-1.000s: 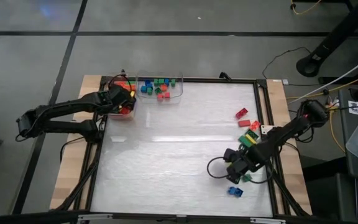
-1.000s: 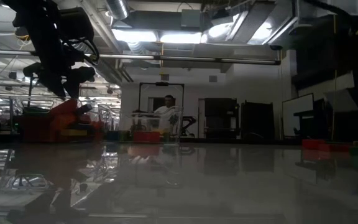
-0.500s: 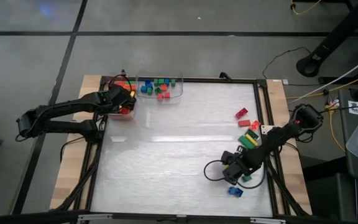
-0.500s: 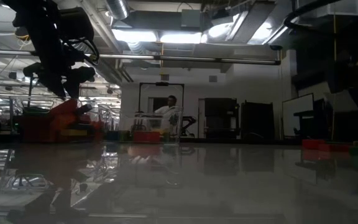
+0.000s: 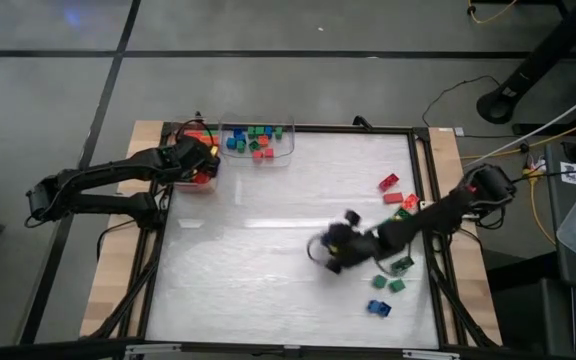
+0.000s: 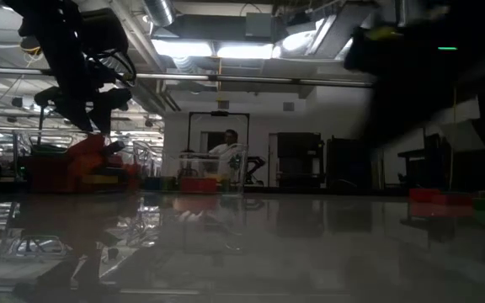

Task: Sort blocks by size
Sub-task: Put the small blue block into the right transparent bin

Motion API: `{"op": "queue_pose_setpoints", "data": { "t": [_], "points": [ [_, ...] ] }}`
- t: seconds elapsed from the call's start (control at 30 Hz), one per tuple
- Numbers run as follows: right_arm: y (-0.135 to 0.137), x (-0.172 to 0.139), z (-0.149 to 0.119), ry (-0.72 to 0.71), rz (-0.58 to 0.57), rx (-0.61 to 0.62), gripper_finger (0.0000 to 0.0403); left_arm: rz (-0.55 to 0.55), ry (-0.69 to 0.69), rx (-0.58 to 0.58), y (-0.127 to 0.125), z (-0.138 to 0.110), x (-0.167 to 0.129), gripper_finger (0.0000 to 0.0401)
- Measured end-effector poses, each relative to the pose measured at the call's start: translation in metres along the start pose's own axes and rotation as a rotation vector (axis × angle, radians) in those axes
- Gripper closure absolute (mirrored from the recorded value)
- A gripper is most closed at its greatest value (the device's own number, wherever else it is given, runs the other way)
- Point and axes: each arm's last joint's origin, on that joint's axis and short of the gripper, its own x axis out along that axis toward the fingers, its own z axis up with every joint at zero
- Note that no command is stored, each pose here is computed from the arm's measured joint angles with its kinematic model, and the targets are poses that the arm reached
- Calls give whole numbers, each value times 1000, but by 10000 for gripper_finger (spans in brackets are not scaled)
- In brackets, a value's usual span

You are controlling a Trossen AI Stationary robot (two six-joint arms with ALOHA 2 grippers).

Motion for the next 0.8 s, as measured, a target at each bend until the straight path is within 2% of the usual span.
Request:
{"op": "queue_pose_setpoints", "data": {
  "t": [0.17, 0.3, 0.4, 0.6, 0.8],
  "points": [
    [-30, 20, 57, -295, -9, -34, 255, -22, -16, -18, -2, 2, 0, 219],
    [-71, 28, 100, -522, -41, -33, 264, -22, -15, -17, -2, 2, 0, 219],
    [-107, 33, 121, -649, -28, -4, 266, -22, -15, -17, -2, 2, 0, 219],
    [-165, 69, 141, -694, -11, 79, 255, -42, -42, -41, -4, 5, 0, 219],
    [-191, 114, 167, -665, -5, 90, 253, -61, -61, -54, -6, 7, -1, 219]
  ]
}}
